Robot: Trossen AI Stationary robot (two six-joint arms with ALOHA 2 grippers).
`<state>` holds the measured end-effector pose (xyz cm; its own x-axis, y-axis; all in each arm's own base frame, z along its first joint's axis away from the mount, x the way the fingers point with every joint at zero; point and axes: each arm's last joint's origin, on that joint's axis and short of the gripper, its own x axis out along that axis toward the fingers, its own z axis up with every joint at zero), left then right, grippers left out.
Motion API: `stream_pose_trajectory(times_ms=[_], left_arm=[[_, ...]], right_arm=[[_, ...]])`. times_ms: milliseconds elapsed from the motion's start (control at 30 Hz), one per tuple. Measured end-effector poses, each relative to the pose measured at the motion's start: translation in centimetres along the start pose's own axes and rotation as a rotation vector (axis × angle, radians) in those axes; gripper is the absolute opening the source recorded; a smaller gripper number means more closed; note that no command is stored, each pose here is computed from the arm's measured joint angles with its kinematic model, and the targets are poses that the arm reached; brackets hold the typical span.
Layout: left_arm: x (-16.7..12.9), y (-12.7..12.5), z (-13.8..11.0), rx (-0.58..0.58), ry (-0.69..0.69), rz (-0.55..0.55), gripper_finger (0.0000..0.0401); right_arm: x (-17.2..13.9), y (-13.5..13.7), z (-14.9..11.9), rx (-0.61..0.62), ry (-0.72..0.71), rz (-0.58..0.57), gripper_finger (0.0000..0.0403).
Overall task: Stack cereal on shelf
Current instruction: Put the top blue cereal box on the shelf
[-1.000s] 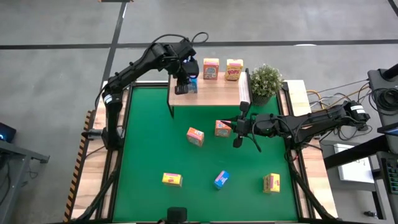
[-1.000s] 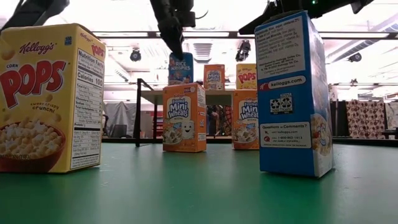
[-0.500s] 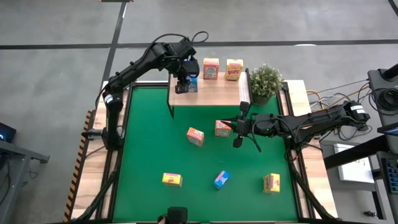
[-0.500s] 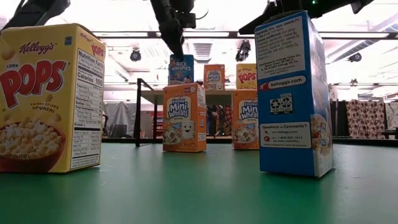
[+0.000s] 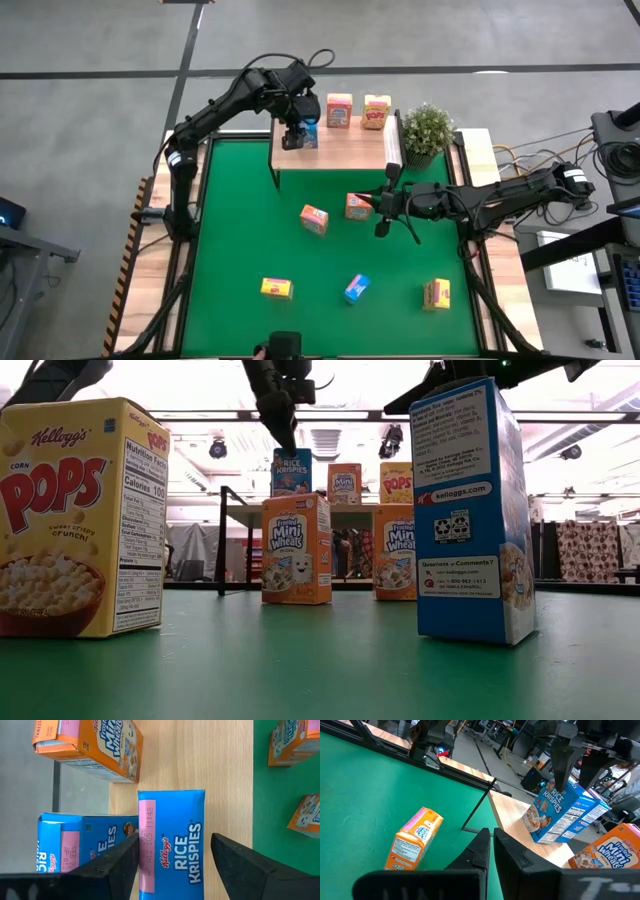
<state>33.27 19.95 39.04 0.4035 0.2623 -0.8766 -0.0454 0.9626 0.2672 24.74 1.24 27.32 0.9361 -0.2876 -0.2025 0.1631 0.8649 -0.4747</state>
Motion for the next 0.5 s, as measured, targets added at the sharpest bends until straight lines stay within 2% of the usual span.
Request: stream_pose_trajectory(times_ms=[267,500], left_arm=[[-0.1,0.18,-0.08,-0.018,-0.004,0.006,0.0237],[-0.11,0.51,-0.15,-0.005,0.015,0.058,0.025]], right_arm=[[0.0,0.0,0.0,0.0,0.0,0.0,0.0013],[0.0,0.0,0.0,0.0,0.0,0.0,0.0013]])
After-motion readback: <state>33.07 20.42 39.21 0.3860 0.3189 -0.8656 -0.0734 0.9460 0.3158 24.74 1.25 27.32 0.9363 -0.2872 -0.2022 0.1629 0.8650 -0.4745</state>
